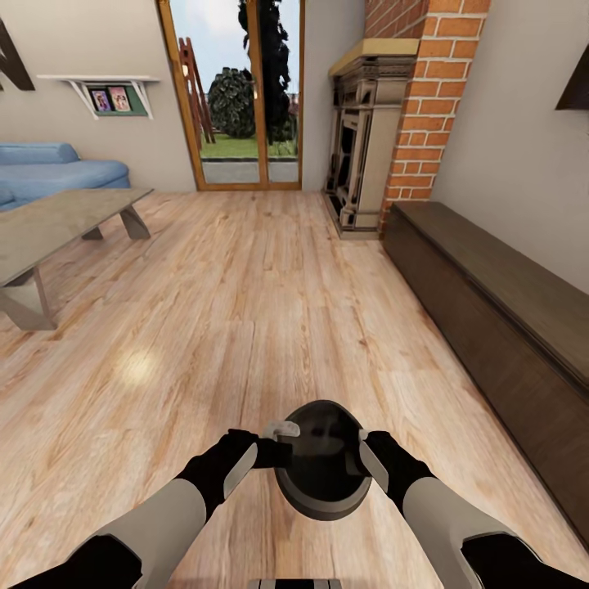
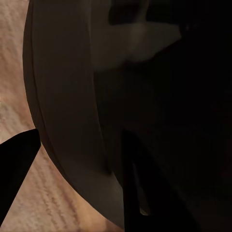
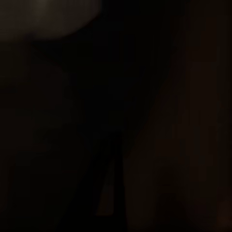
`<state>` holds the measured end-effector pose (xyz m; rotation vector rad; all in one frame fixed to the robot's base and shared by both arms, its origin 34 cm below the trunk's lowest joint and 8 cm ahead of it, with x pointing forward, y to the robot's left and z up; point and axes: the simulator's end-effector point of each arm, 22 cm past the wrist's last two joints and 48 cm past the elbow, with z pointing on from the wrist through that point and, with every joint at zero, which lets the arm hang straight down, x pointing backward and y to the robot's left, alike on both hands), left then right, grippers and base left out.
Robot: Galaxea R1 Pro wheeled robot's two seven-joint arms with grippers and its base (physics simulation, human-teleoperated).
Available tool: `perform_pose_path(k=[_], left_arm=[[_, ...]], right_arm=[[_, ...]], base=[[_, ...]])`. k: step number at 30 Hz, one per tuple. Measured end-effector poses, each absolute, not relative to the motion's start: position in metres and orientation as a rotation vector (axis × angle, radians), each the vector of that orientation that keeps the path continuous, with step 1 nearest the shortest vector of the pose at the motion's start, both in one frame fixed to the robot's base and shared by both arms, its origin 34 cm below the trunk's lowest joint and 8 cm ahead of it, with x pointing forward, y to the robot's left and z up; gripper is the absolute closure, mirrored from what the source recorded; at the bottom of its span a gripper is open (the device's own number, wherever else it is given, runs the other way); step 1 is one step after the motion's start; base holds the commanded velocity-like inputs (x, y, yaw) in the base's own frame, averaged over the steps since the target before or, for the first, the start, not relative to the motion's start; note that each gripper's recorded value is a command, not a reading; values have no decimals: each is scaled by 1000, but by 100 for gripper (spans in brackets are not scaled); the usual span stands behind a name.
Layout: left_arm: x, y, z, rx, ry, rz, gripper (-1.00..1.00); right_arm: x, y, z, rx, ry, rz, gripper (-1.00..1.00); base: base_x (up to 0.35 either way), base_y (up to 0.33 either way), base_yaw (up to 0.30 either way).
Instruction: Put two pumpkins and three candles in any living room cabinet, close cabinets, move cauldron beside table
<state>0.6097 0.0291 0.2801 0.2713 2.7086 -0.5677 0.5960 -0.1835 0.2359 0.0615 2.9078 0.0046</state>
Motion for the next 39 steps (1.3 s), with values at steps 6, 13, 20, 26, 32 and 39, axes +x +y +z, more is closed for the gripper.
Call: perform_pose_path(k=[6, 13, 20, 26, 32, 39], left_arm=[[612, 29, 285, 273, 2700, -565, 100], [614, 29, 291, 275, 2690, -562, 100], [616, 29, 297, 278, 2679, -559, 100], [618, 29, 302, 279, 2669, -557, 100], [620, 29, 307, 281, 2660, -554, 100], [623, 28, 313, 280, 2648, -552, 100]], right_arm=[[598, -184, 241, 61, 2899, 5, 100], [601, -184, 246, 61, 2888, 5, 100], [604, -184, 252, 61, 2877, 5, 100], [607, -184, 257, 60, 2867, 6, 100], [609, -184, 262, 58, 2857, 6, 100], [612, -185, 269, 43, 2846, 8, 100]], base=[[0, 0, 0], [0, 0, 0], [0, 0, -27], [0, 0, -115], [0, 0, -43], [0, 0, -4]])
